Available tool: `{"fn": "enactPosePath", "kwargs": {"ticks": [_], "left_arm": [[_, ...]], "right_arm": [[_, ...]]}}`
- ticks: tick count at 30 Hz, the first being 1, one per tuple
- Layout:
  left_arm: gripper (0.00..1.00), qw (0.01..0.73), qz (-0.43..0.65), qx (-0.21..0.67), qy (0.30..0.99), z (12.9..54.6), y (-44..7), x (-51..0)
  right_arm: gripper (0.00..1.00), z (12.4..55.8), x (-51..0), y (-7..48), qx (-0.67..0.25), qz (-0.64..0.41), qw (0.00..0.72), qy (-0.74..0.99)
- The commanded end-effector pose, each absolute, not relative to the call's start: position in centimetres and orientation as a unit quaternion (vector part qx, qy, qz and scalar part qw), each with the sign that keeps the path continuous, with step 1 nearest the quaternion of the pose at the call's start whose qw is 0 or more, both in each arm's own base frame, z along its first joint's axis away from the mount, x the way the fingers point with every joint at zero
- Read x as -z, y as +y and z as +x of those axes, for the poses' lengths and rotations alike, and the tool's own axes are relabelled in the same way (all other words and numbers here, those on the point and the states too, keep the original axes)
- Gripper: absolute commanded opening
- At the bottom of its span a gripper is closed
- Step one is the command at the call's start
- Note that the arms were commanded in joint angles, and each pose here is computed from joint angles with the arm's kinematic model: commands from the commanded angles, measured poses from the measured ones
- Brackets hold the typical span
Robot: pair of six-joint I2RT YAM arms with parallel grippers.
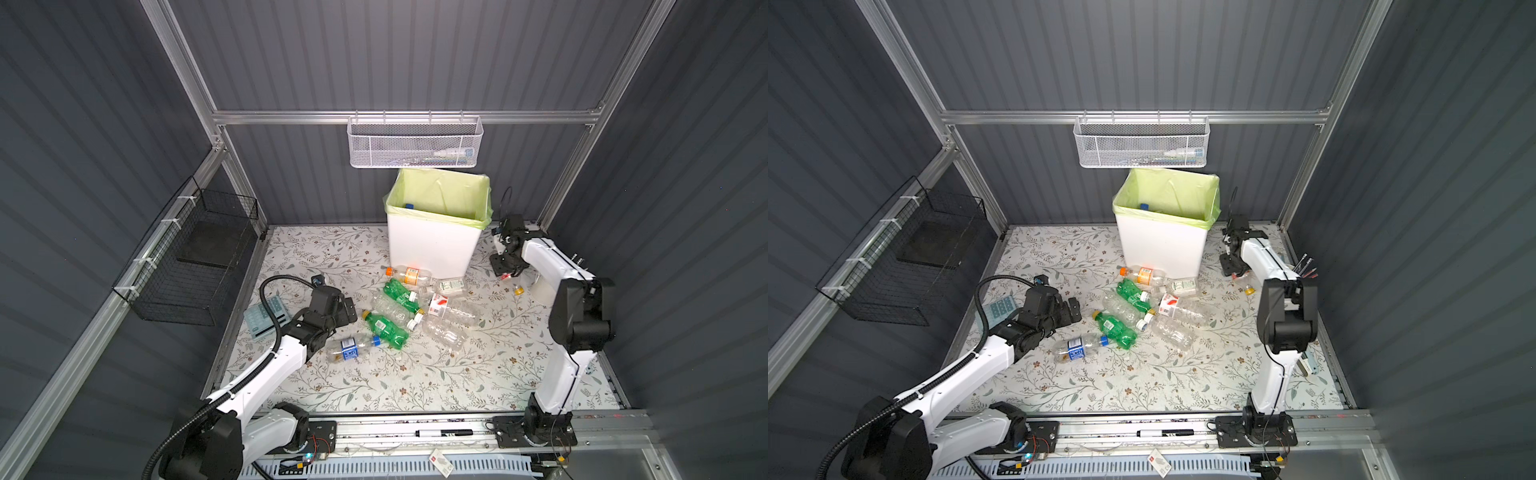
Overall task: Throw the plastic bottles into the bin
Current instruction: 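Lift the clear bottle with the right gripper over the bin and release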
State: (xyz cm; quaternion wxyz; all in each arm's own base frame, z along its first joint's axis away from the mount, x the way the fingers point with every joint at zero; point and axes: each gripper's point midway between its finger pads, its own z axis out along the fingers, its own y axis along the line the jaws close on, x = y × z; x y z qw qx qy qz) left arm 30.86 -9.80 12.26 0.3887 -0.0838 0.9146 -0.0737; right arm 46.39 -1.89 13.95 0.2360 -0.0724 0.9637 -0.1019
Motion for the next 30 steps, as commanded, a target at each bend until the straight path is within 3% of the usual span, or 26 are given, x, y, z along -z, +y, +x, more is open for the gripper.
{"fn": "enactPosePath", "kwargs": {"ticks": [1, 9, 15, 18, 21, 25, 27, 28, 30], "left_arm": [[1.00, 0.387, -0.093, 0.069, 0.915, 30.5, -9.3, -12.0], [1.00, 0.390, -0.096, 0.073, 0.913, 30.7, -9.4, -12.1], [1.00, 0.390, -0.095, 0.075, 0.913, 30.7, -9.5, -12.2], [1.00, 0.393, -0.093, 0.074, 0.912, 30.5, -9.4, -12.3], [1.00, 0.393, -0.092, 0.075, 0.912, 30.4, -9.3, -12.4], [1.00, 0.395, -0.088, 0.075, 0.912, 30.5, -9.5, -12.8], [1.00, 0.394, -0.080, 0.075, 0.913, 30.5, -9.6, -13.1], [1.00, 0.396, -0.071, 0.074, 0.913, 30.6, -9.7, -13.5], [1.00, 0.402, -0.051, 0.064, 0.912, 30.4, -9.9, -14.4]], "right_arm": [[0.48, 46.5, -22.6, -2.8, 0.022, 0.023, 0.368, 0.929], [0.46, 41.0, -45.7, -5.2, -0.084, 0.157, 0.669, 0.722], [0.46, 38.7, -54.5, -4.3, -0.213, 0.202, 0.756, 0.585], [0.45, 40.6, -55.3, -2.5, -0.270, 0.195, 0.751, 0.571], [0.50, 45.1, -53.4, 3.8, -0.314, 0.130, 0.697, 0.631], [0.68, 49.5, -47.8, 13.3, -0.322, 0.015, 0.587, 0.743], [0.92, 50.2, -45.6, 14.1, -0.291, 0.014, 0.557, 0.778], [0.99, 50.2, -45.3, 13.7, -0.277, 0.023, 0.559, 0.781], [0.99, 49.6, -46.1, 12.6, -0.261, 0.041, 0.583, 0.768]]}}
